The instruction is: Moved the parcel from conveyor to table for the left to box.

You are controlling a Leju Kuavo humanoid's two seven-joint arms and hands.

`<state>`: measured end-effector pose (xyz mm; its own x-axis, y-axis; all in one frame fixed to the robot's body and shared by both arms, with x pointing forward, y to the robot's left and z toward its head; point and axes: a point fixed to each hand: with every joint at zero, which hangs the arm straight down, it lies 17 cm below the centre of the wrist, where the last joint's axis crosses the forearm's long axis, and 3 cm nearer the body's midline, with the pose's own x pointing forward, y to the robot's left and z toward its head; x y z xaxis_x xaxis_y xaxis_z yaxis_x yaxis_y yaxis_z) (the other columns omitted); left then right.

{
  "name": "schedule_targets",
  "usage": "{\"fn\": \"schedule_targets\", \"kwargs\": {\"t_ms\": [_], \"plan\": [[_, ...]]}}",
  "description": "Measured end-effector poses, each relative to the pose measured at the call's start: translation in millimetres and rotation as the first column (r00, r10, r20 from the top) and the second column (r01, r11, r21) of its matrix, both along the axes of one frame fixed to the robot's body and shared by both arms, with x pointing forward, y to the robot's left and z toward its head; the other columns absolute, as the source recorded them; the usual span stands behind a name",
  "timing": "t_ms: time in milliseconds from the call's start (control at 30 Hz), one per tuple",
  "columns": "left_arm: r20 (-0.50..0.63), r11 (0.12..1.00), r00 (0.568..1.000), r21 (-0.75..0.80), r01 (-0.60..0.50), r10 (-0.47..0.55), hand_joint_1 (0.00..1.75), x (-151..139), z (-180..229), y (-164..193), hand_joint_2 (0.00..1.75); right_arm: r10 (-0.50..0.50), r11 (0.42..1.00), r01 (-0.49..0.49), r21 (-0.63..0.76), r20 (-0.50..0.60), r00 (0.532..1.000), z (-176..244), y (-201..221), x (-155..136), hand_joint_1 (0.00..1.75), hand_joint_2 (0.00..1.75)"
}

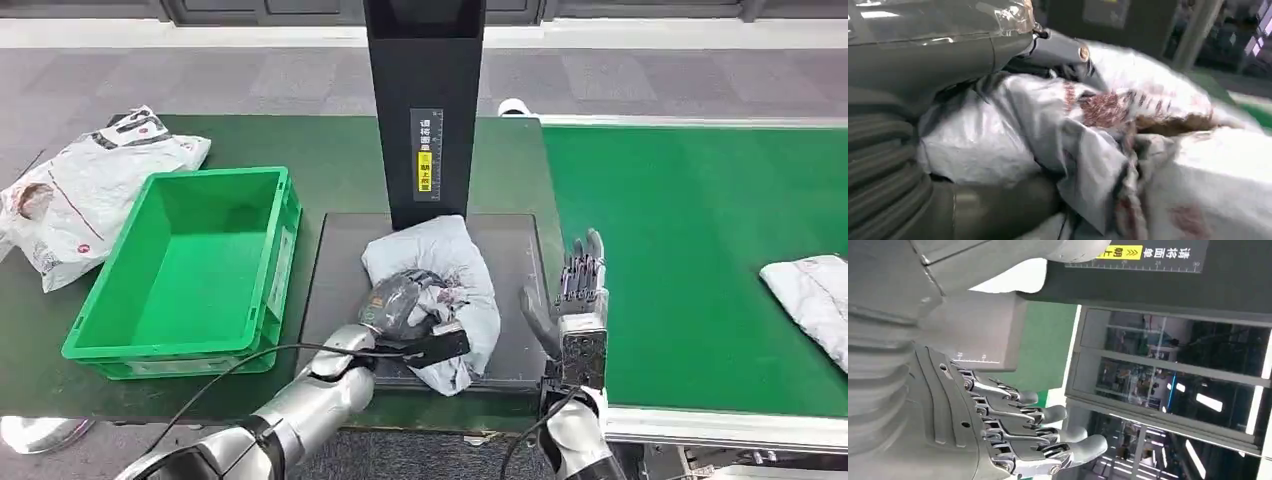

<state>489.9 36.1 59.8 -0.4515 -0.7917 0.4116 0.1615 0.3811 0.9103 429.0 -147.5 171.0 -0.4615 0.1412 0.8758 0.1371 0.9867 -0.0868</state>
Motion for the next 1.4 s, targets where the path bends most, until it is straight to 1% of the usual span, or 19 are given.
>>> {"fn": "schedule_targets", "kwargs": {"t_ms": [100, 200, 267, 333, 433, 467, 533, 633, 667, 733, 800, 867, 933, 967, 1000, 1067, 1200, 1333, 1400], "plan": [[0.107, 0.996, 0.990, -0.034, -0.088, 0.091, 1.75, 17, 27, 20, 1.75, -0.006, 1.000, 0.006, -0.001, 0.004, 1.000, 1, -1, -4, 0.00, 1.75], [0.209, 0.984, 0.962, -0.071, -0.162, 0.173, 1.75, 40, 66, 44, 1.75, -0.006, 1.000, 0.006, -0.003, 0.008, 1.000, 3, 0, -6, 0.00, 1.75], [0.247, 0.979, 0.948, -0.086, -0.185, 0.201, 1.75, 53, 87, 56, 1.75, -0.007, 1.000, 0.007, -0.003, 0.009, 1.000, 3, 0, -6, 0.00, 1.75], [0.273, 0.975, 0.936, -0.090, -0.205, 0.222, 1.75, 59, 99, 64, 1.75, -0.008, 1.000, 0.008, -0.004, 0.009, 1.000, 3, -1, -6, 0.00, 1.75], [0.362, 0.962, 0.892, -0.065, -0.265, 0.270, 1.75, 67, 123, 82, 1.75, -0.023, 1.000, 0.023, -0.001, 0.015, 1.000, 4, -3, -7, 0.00, 1.75], [0.409, 0.957, 0.869, -0.052, -0.284, 0.280, 1.75, 71, 138, 90, 1.75, -0.029, 1.000, 0.029, -0.001, 0.017, 0.999, 4, -4, -7, 0.00, 1.75], [0.516, 0.946, 0.805, -0.032, -0.323, 0.292, 1.75, 78, 175, 110, 1.75, -0.043, 0.999, 0.043, 0.004, 0.017, 0.999, 4, -7, -8, 0.00, 1.75], [0.646, 0.915, 0.679, -0.078, -0.396, 0.349, 1.75, 81, 238, 159, 1.75, -0.058, 0.998, 0.058, 0.007, 0.017, 0.998, 1, -11, -10, 0.00, 1.75], [0.673, 0.901, 0.636, -0.108, -0.421, 0.378, 1.75, 80, 255, 181, 1.75, -0.067, 0.998, 0.066, 0.009, 0.014, 0.998, -1, -14, -11, 0.00, 1.75], [0.730, 0.882, 0.554, -0.143, -0.450, 0.401, 1.75, 69, 286, 214, 1.75, -0.085, 0.996, 0.085, 0.011, 0.008, 0.996, -4, -19, -13, 0.00, 1.75], [0.766, 0.856, 0.475, -0.184, -0.484, 0.434, 1.75, 56, 309, 250, 1.75, -0.098, 0.995, 0.098, 0.010, 0.009, 0.995, -7, -22, -16, 0.00, 1.75], [0.778, 0.837, 0.427, -0.221, -0.501, 0.461, 1.75, 44, 319, 283, 1.75, -0.106, 0.994, 0.106, 0.011, 0.004, 0.994, -9, -24, -18, 0.00, 1.75], [0.779, 0.807, 0.386, -0.247, -0.536, 0.494, 1.75, 32, 317, 325, 1.75, -0.110, 0.994, 0.110, 0.013, 0.002, 0.994, -10, -25, -21, 0.00, 1.75], [0.774, 0.795, 0.380, -0.248, -0.554, 0.506, 1.75, 28, 311, 337, 1.75, -0.111, 0.994, 0.111, 0.013, 0.001, 0.994, -11, -25, -22, 0.00, 1.75], [0.763, 0.759, 0.361, -0.250, -0.601, 0.536, 1.75, 22, 301, 363, 1.75, -0.113, 0.994, 0.113, 0.013, 0.001, 0.994, -11, -26, -23, 0.00, 1.75], [0.741, 0.718, 0.350, -0.248, -0.651, 0.574, 1.75, 14, 284, 388, 1.75, -0.116, 0.993, 0.116, 0.013, -0.002, 0.993, -12, -26, -25, 0.00, 1.75], [0.712, 0.665, 0.329, -0.255, -0.702, 0.620, 1.75, 3, 267, 418, 1.75, -0.120, 0.993, 0.120, 0.014, 0.002, 0.993, -11, -27, -26, 0.00, 1.75], [0.702, 0.636, 0.316, -0.249, -0.730, 0.638, 1.75, -1, 261, 429, 1.75, -0.122, 0.992, 0.122, 0.014, 0.003, 0.993, -10, -28, -26, 0.00, 1.75], [0.674, 0.597, 0.310, -0.241, -0.765, 0.670, 1.75, 3, 255, 437, 1.75, -0.122, 0.992, 0.122, 0.014, 0.005, 0.993, -10, -28, -26, 0.00, 1.75]]}}
